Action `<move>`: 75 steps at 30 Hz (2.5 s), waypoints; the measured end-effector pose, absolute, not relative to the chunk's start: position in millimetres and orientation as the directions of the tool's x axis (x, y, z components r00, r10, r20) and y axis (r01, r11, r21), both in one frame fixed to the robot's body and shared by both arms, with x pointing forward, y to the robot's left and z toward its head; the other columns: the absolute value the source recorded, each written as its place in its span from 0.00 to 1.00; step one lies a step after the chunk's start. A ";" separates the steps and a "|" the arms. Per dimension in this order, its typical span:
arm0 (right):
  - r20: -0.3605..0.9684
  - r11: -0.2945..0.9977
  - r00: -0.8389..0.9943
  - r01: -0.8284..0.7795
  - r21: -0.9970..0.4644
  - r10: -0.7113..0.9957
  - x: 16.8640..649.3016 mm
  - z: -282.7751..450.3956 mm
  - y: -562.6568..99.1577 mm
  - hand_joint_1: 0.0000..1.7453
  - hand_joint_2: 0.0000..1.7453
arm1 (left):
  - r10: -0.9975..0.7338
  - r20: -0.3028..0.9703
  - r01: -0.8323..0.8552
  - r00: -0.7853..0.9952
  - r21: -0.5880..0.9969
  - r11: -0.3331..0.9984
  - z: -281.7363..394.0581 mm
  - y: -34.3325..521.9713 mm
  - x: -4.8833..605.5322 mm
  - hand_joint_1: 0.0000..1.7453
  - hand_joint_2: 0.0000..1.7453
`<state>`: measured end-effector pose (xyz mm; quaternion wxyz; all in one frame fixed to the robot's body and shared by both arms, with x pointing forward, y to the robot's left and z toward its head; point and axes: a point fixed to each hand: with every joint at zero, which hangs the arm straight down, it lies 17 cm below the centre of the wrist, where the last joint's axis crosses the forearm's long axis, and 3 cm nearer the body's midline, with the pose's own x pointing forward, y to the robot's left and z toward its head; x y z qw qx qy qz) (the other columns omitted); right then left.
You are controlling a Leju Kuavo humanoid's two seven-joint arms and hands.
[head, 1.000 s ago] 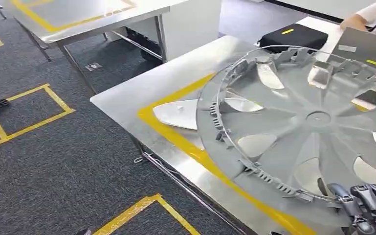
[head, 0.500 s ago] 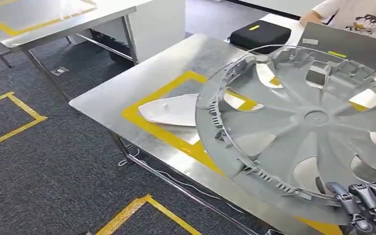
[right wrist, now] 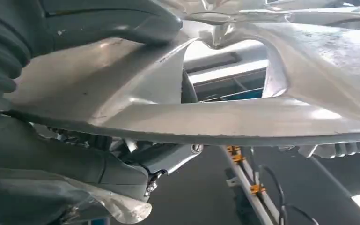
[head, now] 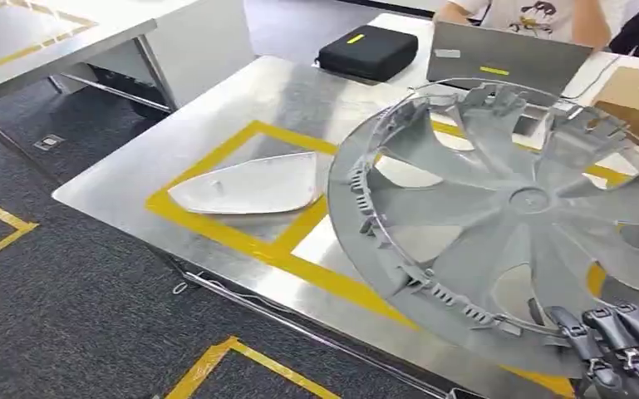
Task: Take the parts from the cabinet and place them on the table.
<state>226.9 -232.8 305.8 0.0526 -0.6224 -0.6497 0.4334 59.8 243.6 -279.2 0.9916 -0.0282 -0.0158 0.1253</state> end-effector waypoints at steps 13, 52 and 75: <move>-0.472 -0.150 -0.229 0.757 -0.637 0.851 226.1 302.4 -231.9 1.00 1.00 | 0.257 0.043 -0.253 0.965 -0.076 0.964 -278.4 242.4 64.6 0.00 0.00; -0.471 -0.148 -0.239 0.748 -0.647 0.849 230.6 295.5 -232.5 1.00 1.00 | 0.226 0.059 -0.222 0.972 -0.073 0.972 -278.2 245.2 67.6 0.00 0.00; -0.465 -0.159 -0.268 0.703 -0.693 0.844 244.1 266.9 -239.9 1.00 1.00 | 0.214 0.082 -0.209 0.973 -0.069 0.975 -277.9 251.3 72.3 0.00 0.00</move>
